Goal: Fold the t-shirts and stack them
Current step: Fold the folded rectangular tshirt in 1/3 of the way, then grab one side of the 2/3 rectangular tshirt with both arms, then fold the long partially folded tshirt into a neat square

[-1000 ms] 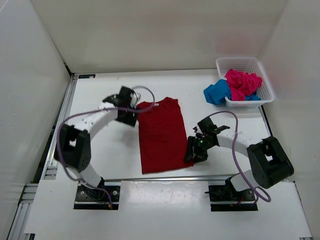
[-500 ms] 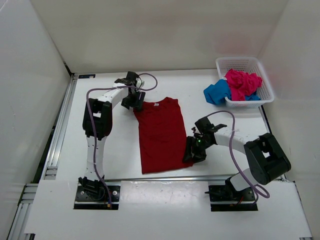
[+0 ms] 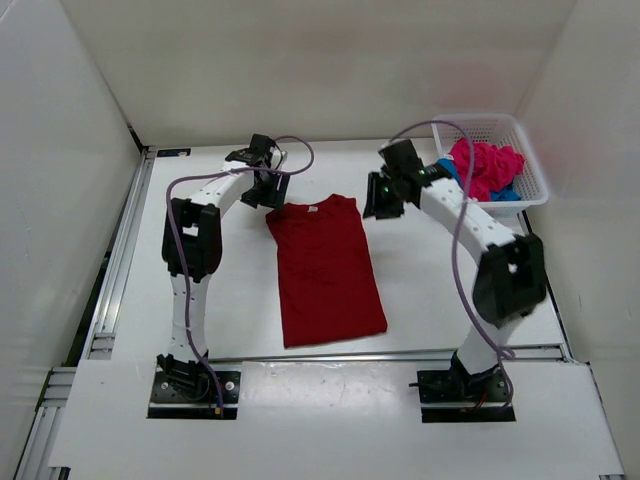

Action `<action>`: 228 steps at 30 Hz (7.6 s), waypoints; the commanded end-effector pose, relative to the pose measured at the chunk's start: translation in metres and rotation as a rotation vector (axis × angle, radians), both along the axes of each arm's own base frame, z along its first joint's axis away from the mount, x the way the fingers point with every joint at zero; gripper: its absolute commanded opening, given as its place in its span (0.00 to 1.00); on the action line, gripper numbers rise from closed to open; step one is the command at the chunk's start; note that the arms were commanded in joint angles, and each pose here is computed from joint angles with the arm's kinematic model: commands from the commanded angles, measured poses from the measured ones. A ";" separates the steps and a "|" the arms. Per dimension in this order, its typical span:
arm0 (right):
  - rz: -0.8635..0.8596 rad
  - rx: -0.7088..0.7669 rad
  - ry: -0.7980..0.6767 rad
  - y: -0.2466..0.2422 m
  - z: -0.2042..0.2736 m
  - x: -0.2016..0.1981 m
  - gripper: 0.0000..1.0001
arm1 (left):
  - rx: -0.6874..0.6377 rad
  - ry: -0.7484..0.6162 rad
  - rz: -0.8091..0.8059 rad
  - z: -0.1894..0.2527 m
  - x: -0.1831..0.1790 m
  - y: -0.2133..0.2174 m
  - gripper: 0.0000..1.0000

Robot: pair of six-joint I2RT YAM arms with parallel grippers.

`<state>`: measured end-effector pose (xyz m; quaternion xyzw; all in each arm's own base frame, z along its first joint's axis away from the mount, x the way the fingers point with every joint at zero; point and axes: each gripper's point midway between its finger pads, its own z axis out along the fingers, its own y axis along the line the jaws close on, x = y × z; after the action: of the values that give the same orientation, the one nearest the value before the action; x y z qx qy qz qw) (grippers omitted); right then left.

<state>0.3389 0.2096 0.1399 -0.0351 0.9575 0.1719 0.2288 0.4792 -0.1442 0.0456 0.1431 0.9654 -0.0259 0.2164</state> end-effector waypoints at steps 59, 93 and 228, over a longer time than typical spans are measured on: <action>-0.149 0.019 0.029 0.012 -0.076 0.115 0.00 | 0.110 -0.119 0.026 -0.016 0.059 -0.017 0.10; 0.062 0.137 0.303 -0.009 -0.092 -0.044 0.65 | -0.011 -0.227 -0.056 0.131 -0.087 -0.001 1.00; -0.310 0.282 0.007 0.001 -0.025 0.182 0.06 | -0.158 -0.340 -0.116 0.083 0.076 -0.089 0.59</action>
<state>0.5217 0.1813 0.1175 0.1529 0.9251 0.2191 0.2700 0.5746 -0.2027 0.1113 0.1507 0.9096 -0.0319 0.3860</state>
